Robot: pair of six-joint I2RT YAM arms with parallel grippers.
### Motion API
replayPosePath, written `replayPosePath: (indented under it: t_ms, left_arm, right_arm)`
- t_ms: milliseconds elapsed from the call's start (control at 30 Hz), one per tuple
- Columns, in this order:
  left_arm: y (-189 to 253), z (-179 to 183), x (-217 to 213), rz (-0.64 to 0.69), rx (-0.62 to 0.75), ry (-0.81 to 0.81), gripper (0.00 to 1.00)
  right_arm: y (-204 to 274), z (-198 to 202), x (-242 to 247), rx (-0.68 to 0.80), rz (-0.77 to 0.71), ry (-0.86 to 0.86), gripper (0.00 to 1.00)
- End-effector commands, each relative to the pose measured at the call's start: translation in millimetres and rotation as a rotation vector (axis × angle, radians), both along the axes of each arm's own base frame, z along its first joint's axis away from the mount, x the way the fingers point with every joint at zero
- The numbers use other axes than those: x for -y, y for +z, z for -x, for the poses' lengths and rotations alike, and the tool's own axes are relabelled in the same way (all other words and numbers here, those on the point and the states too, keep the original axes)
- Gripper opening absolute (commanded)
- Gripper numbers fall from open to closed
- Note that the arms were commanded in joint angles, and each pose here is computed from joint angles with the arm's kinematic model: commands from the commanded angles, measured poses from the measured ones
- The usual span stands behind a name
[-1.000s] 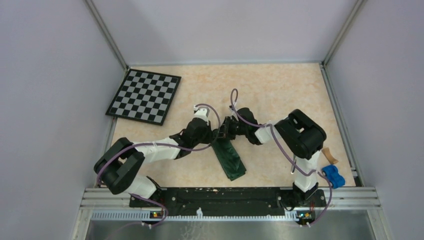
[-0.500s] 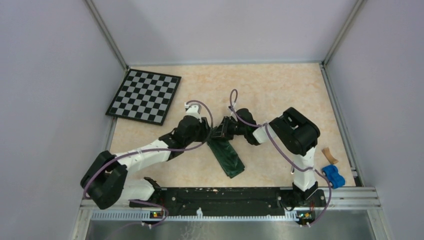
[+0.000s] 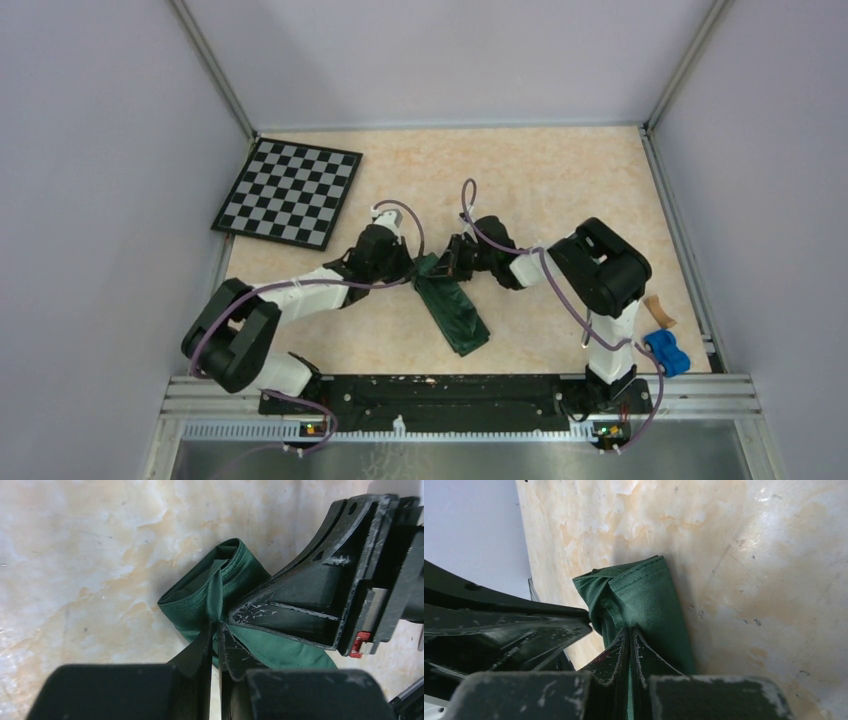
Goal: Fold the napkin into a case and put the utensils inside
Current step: Grasp the top corner of the smaller rectangle folded napkin from the folded napkin.
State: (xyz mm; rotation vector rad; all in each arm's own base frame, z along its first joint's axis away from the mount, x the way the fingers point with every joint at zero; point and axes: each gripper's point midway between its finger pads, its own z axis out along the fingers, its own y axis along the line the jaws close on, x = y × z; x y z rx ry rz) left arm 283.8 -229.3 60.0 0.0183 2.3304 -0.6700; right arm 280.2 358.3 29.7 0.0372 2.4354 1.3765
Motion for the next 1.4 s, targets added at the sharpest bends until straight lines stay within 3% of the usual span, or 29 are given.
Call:
replayPosePath:
  t_ms: [0, 133, 300, 400, 567, 733, 1067, 1267, 1367]
  left_arm:
    - [16, -17, 23, 0.076, 0.062, -0.05, 0.11]
    - [-7, -21, 24, 0.047, 0.026, -0.042, 0.11]
    - [-35, -11, 3, -0.047, -0.068, 0.032, 0.11]
    - [-18, -5, 0, -0.036, -0.03, 0.006, 0.25]
    - [23, 10, 9, 0.027, -0.022, -0.074, 0.45]
    - [41, 30, 0, 0.076, -0.071, -0.043, 0.53]
    - [11, 80, 11, 0.417, -0.365, 0.027, 0.54]
    - [-4, 82, 19, 0.46, -0.436, 0.027, 0.49]
    - [-9, 80, 21, 0.465, -0.445, 0.032, 0.42]
  right_arm:
    - [14, -12, -12, 0.067, -0.018, 0.011, 0.0]
    - [4, -6, -32, 0.042, -0.026, 0.055, 0.0]
    - [23, 1, -20, 0.095, -0.004, 0.065, 0.04]
    - [37, 8, -8, 0.162, 0.062, 0.124, 0.15]
    - [64, 24, 14, 0.331, 0.151, 0.22, 0.41]
    - [59, 41, 33, 0.461, 0.319, 0.319, 0.51]
    - [50, 52, 36, 0.584, 0.576, 0.396, 0.5]
    - [38, 66, 25, 0.618, 0.662, 0.461, 0.49]
    - [33, 67, 21, 0.621, 0.674, 0.46, 0.49]
